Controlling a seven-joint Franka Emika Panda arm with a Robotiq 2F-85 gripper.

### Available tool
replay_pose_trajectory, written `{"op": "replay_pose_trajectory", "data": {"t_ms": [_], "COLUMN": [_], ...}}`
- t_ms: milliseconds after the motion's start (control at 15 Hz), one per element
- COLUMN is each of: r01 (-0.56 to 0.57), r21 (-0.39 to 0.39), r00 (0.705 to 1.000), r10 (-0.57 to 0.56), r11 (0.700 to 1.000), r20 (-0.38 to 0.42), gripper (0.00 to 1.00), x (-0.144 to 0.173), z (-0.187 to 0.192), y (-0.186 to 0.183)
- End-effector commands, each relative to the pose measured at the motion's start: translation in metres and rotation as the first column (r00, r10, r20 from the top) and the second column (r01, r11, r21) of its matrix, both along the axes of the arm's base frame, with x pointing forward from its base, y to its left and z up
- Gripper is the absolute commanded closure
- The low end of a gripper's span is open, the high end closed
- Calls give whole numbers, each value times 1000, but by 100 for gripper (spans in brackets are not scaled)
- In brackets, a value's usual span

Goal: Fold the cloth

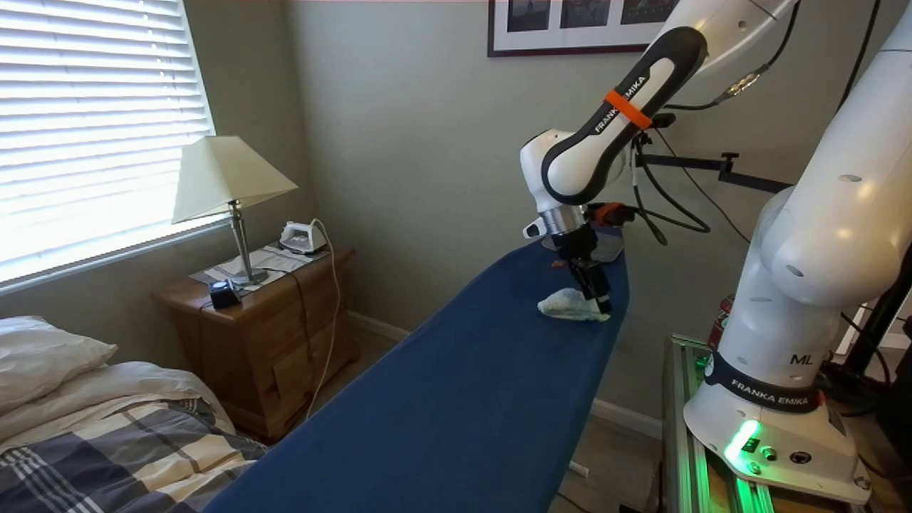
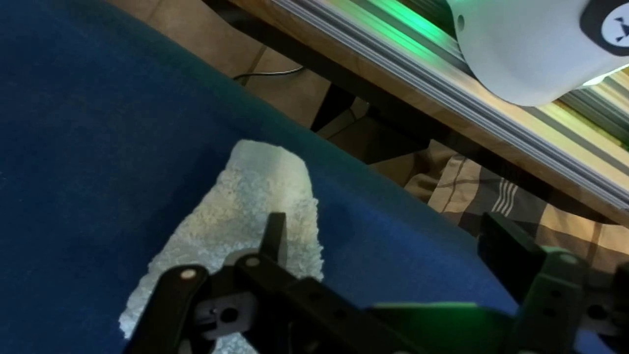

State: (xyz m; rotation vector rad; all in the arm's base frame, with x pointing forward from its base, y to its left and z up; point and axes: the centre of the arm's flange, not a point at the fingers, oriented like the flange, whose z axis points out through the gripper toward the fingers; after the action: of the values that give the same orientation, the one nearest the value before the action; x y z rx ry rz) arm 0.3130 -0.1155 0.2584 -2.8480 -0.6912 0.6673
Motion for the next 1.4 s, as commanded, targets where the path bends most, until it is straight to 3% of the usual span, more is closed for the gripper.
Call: {"op": "replay_pose_trajectory", "data": {"t_ms": [0,533,933,1333], "r01": [40,76,165,265], "r21": [-9,-59,-76,-88], "r00": [999,983,932,886], "r10": [-39,-64,-130,-207], "r11": [999,995,983,960], "r20": [22,174,339,416], "gripper": [0,0,0,0], "x": [-3,10,22,29], "z": [10,66,119,153], "y": [8,4,-1,-1]}}
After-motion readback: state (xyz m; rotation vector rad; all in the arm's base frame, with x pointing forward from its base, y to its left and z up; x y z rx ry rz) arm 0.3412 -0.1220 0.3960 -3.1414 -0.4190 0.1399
